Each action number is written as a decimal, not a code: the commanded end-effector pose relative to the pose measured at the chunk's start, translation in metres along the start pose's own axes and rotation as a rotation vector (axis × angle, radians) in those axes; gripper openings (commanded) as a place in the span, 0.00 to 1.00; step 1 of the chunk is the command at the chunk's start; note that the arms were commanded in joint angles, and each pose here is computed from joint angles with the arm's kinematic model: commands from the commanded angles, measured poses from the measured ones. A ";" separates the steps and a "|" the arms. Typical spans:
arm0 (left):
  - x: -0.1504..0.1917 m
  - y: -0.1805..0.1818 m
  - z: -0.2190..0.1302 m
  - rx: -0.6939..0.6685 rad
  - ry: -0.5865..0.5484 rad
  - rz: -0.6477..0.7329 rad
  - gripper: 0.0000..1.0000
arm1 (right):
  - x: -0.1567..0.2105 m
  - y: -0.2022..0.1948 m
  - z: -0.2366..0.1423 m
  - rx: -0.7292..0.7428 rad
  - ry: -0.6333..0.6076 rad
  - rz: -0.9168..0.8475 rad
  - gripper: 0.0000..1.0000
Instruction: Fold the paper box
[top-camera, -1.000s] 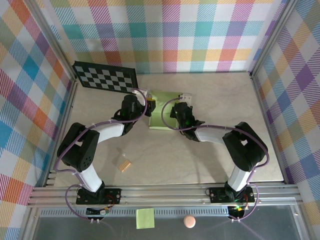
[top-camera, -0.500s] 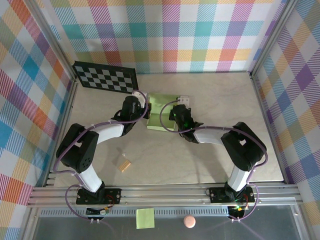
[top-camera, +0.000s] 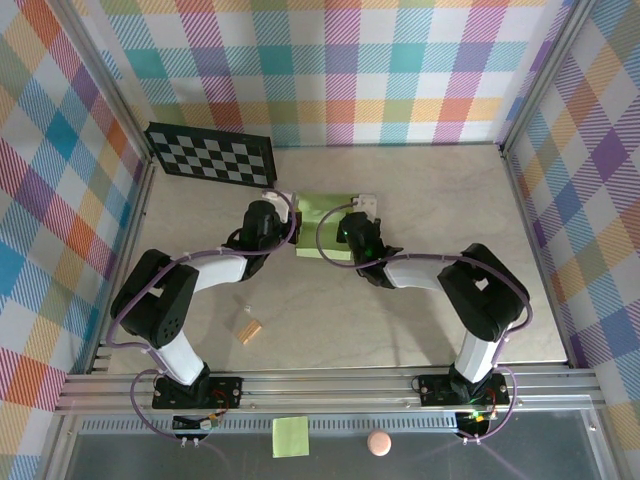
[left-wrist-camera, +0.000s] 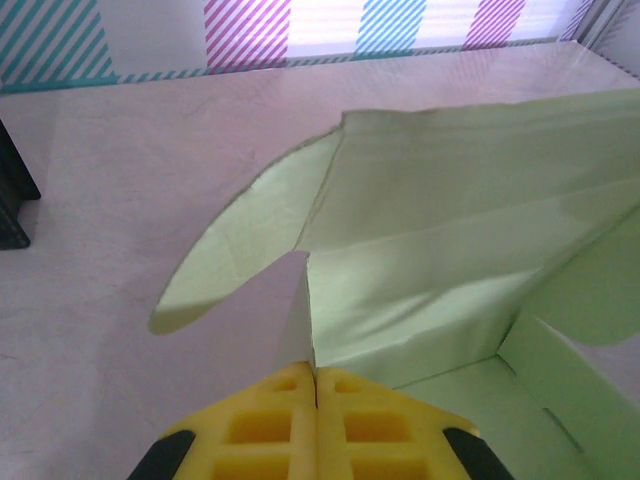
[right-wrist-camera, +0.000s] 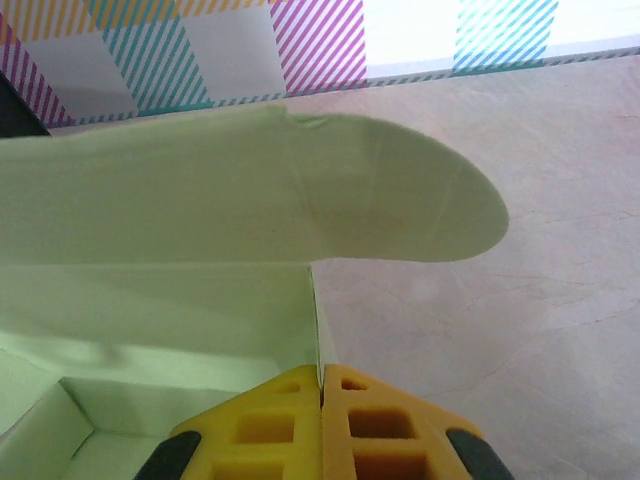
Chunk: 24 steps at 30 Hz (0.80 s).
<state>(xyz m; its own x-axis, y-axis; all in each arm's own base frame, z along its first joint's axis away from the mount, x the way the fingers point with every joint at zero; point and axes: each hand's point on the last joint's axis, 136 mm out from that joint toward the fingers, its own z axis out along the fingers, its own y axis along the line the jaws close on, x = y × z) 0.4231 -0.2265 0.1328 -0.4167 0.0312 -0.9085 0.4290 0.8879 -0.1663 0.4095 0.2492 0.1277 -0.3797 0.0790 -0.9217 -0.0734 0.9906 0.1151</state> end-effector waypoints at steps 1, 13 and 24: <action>0.014 -0.027 -0.004 0.085 0.034 -0.005 0.07 | 0.009 0.016 0.000 -0.041 0.015 0.020 0.00; 0.018 -0.029 -0.006 0.086 0.039 -0.040 0.10 | 0.015 0.014 0.001 -0.018 0.023 0.063 0.00; 0.015 -0.030 -0.016 0.092 0.034 -0.055 0.31 | 0.018 0.016 -0.002 -0.033 0.001 0.024 0.00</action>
<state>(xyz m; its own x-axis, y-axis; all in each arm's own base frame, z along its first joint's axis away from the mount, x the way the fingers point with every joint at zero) 0.4077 -0.2384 0.1256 -0.4603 -0.0092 -0.8877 0.4391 0.8667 -0.2367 0.4053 0.2533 0.1191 -0.3815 0.1088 -0.9180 -0.0423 0.9900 0.1349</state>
